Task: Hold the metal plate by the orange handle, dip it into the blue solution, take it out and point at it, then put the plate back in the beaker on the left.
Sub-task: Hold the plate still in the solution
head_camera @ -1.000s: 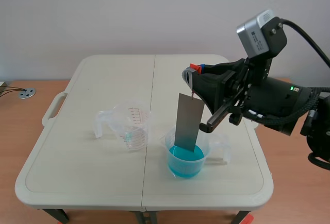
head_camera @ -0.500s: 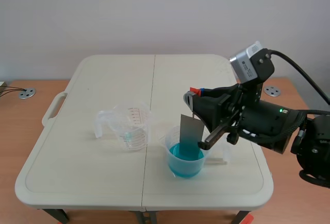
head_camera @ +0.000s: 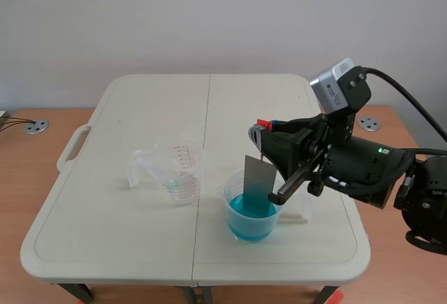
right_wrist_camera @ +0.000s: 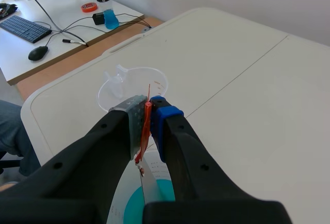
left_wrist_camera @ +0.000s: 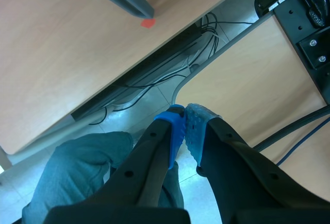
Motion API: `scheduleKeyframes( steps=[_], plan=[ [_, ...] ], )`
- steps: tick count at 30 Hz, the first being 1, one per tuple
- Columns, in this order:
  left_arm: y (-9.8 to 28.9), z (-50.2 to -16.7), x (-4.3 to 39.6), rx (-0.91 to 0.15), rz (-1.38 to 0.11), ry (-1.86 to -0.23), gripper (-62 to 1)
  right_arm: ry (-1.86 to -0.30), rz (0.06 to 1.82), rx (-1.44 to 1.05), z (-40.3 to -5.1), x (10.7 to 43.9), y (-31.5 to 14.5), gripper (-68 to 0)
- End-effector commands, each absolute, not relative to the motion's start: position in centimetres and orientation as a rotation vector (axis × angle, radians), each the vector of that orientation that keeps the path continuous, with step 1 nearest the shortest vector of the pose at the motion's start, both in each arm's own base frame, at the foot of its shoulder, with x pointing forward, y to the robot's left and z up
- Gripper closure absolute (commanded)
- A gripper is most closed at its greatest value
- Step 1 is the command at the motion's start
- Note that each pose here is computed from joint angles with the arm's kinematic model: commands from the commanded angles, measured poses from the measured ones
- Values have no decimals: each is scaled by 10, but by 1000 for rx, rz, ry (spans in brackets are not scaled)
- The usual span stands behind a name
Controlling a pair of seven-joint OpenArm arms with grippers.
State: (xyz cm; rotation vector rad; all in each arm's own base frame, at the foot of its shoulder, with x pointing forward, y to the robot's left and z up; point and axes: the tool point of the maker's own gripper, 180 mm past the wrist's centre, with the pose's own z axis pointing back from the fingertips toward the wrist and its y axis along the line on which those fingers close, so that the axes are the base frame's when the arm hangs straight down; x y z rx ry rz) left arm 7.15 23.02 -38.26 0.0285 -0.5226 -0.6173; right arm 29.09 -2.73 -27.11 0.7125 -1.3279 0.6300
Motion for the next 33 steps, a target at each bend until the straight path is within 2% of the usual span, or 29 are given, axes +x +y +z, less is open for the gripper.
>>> scheduleKeyframes(
  steps=[1,33],
  plan=[
    [223,-380,75,12,-611,-547,-16,-1352,632,719,-263,294,-26,-13],
    [222,-379,76,10,-611,-554,-16,-1352,632,719,-263,294,-26,-13]
  ],
)
